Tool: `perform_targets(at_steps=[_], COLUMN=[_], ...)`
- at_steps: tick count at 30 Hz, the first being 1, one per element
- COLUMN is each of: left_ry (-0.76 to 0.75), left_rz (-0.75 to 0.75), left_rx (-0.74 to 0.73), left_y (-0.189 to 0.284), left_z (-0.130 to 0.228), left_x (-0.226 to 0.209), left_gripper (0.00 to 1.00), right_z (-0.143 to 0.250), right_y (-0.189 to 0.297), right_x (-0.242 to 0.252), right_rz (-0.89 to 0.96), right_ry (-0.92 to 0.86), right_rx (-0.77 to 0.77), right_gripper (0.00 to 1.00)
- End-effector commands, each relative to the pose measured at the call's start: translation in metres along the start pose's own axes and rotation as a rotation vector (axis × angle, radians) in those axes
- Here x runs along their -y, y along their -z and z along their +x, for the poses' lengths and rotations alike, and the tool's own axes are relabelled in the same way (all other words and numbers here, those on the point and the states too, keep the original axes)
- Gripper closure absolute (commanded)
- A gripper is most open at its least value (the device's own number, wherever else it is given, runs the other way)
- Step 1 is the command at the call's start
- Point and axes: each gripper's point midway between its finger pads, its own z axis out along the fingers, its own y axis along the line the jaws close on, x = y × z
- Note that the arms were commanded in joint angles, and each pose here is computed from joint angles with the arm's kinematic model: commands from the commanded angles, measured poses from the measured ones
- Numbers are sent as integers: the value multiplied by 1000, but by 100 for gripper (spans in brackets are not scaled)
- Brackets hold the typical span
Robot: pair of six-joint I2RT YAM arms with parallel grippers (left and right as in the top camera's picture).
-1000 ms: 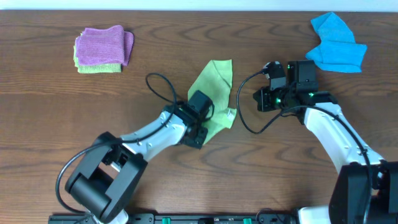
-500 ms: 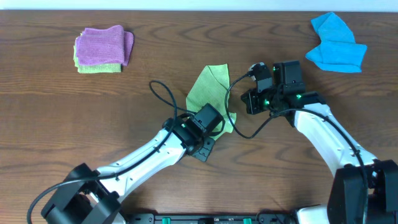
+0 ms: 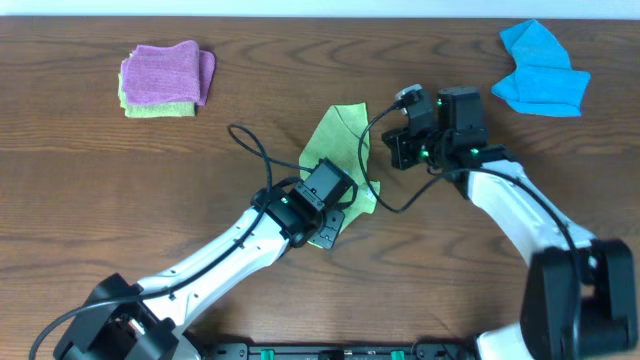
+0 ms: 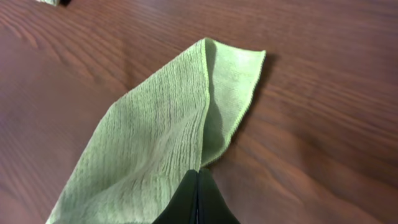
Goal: Fold the cloth
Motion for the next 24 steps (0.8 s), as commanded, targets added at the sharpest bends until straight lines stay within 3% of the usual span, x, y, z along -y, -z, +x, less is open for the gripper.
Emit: perform_targets(at_steps=[1, 15, 24], left_ry=[16, 26, 26], left_rz=[-13, -7, -12], left_rx=[17, 13, 23], left_y=[3, 3, 3], left_z=[-2, -1, -4], left_x=[-4, -3, -3], left_gripper=[94, 94, 94], right_z=[7, -46, -23], right_y=[-19, -65, -93], right_x=[0, 8, 11], right_rz=[-48, -128, -149], right_ry=[-36, -5, -43], right_rx=[-19, 2, -69], right_gripper=[98, 99, 98])
